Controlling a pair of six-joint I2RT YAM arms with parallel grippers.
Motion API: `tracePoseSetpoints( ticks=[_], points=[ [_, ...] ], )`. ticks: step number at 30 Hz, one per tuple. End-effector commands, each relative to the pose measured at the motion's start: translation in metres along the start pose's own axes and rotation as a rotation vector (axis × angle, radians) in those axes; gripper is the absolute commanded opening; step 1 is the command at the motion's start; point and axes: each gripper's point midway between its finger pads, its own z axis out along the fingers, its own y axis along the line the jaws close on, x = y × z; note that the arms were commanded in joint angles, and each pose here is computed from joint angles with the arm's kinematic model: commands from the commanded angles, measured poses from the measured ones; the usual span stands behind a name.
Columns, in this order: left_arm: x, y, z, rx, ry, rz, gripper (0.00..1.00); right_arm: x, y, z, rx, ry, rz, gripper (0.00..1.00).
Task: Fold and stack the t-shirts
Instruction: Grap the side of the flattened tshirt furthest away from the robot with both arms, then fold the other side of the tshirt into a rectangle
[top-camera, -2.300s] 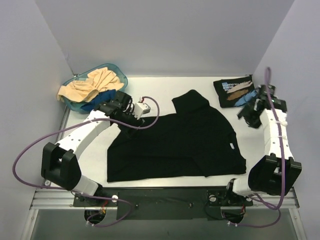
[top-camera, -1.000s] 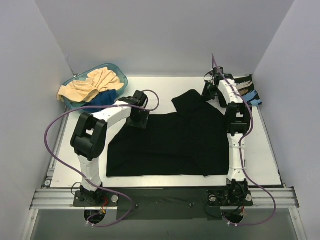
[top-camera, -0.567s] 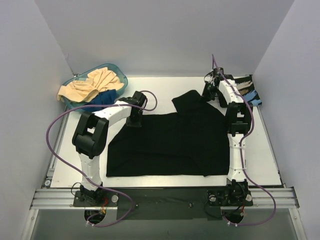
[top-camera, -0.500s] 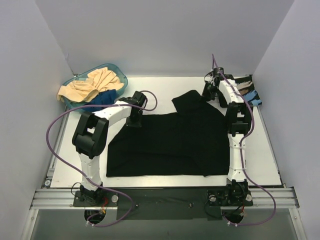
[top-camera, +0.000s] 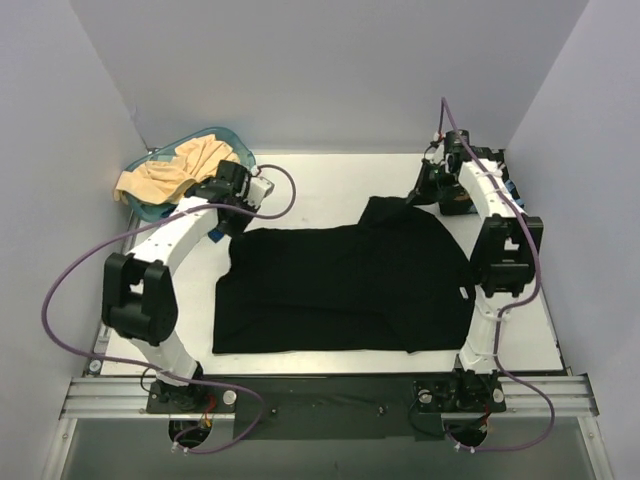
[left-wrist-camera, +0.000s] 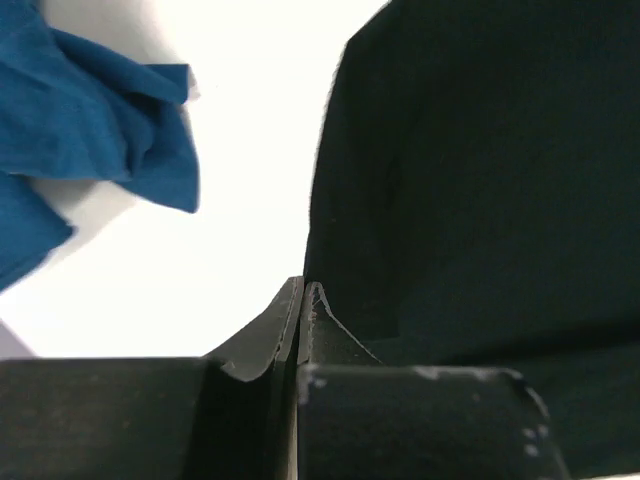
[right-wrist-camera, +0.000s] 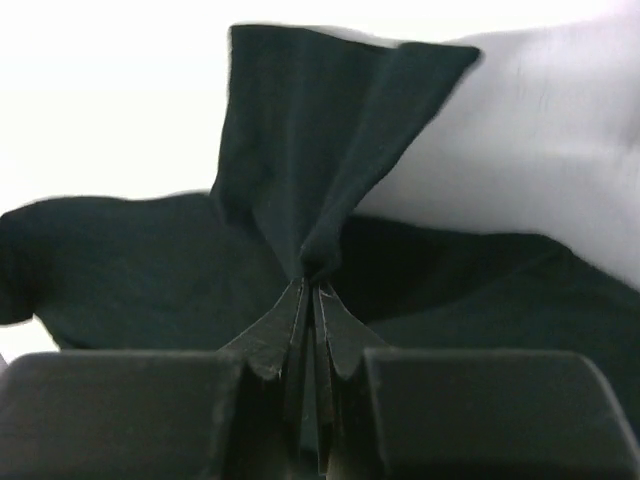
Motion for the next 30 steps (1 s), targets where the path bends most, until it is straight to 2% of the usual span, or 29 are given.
tracePoseSetpoints(
  ticks=[1,3,5,6,9,13,15,18,23,25,27,30],
  points=[
    [0.025,0.008,-0.026,0.133,-0.005,0.539,0.00,0.052,0.002,-0.042,-0.037,0.081,0.008,0.00],
    [0.053,0.008,-0.027,0.181,0.066,0.659,0.00,0.083,-0.005,-0.049,-0.013,0.149,0.013,0.00],
    [0.061,0.023,-0.028,0.136,0.091,0.721,0.00,0.108,-0.015,-0.060,0.031,0.190,0.011,0.00],
    [0.058,0.041,-0.029,0.069,0.085,0.721,0.00,0.107,-0.027,-0.075,0.056,0.157,0.027,0.00],
    [0.049,0.070,-0.030,-0.023,0.057,0.712,0.00,0.129,-0.044,-0.092,0.060,0.175,0.062,0.00],
    [0.046,0.064,-0.029,-0.010,0.021,0.763,0.00,0.169,-0.057,-0.105,0.087,0.297,0.114,0.00],
    [0.042,0.066,-0.025,-0.034,0.009,0.777,0.00,0.182,-0.060,-0.105,0.101,0.318,0.127,0.00],
    [0.023,0.080,-0.023,-0.128,-0.039,0.827,0.00,0.171,-0.070,-0.111,0.144,0.269,0.134,0.00],
    [-0.048,0.105,-0.039,-0.344,-0.195,0.852,0.00,0.127,-0.067,-0.113,0.127,0.190,0.135,0.00],
    [-0.063,0.108,-0.048,-0.384,-0.234,0.842,0.00,0.119,-0.062,-0.111,0.120,0.179,0.133,0.00],
    [-0.056,0.101,-0.045,-0.342,-0.225,0.846,0.00,0.124,-0.057,-0.109,0.108,0.194,0.128,0.00],
    [-0.019,0.083,-0.029,-0.230,-0.161,0.849,0.00,0.149,-0.061,-0.104,0.125,0.250,0.134,0.00]
  ],
)
